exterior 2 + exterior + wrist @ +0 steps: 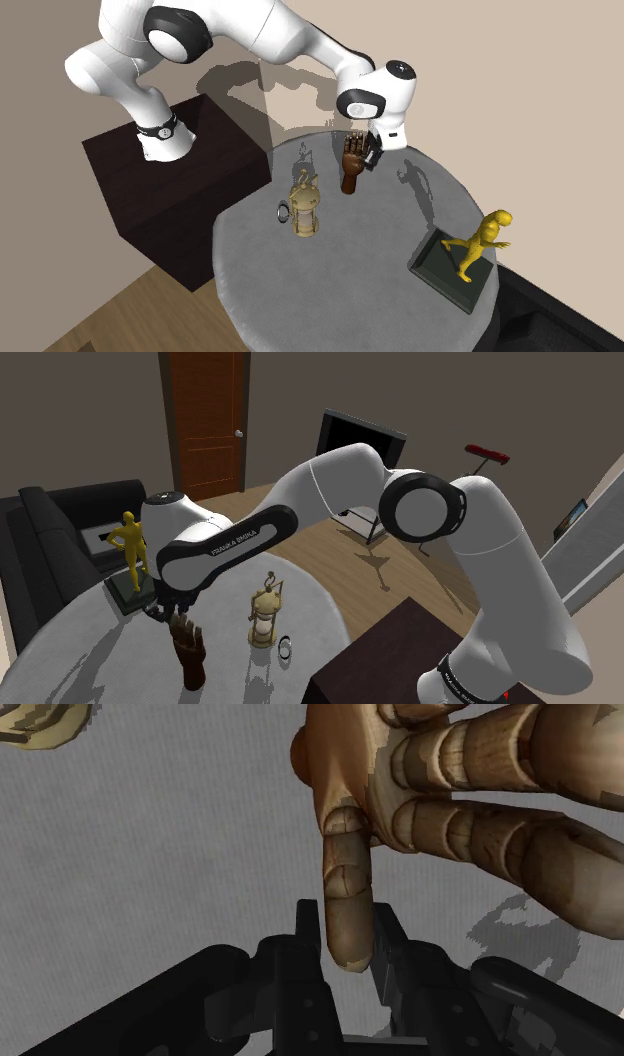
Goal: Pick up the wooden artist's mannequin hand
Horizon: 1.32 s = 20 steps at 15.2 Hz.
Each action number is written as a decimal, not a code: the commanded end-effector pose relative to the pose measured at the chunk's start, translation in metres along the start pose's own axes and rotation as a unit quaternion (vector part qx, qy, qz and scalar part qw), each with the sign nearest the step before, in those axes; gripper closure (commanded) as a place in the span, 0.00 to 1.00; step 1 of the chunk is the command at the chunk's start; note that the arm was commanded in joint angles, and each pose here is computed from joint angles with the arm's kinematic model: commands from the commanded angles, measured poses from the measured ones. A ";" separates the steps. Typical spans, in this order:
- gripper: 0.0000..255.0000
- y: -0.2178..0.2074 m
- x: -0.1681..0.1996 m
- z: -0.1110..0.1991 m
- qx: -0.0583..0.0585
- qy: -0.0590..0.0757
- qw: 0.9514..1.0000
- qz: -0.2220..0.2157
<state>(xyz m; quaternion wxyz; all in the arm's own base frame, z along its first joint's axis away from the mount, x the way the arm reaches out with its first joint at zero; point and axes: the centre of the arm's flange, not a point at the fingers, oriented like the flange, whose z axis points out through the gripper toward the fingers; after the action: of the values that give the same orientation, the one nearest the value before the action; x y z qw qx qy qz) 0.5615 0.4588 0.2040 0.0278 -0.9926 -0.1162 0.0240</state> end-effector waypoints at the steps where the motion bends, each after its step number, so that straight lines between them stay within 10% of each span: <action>1: 1.00 0.000 0.000 0.000 0.000 0.000 1.000 0.000; 20: 1.00 -0.004 -0.002 -0.068 0.000 0.000 1.000 0.000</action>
<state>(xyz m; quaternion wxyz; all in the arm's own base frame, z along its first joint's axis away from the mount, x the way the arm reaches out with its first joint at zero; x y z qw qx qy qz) 0.5626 0.4594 0.2662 0.0276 -0.9925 -0.1162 0.0245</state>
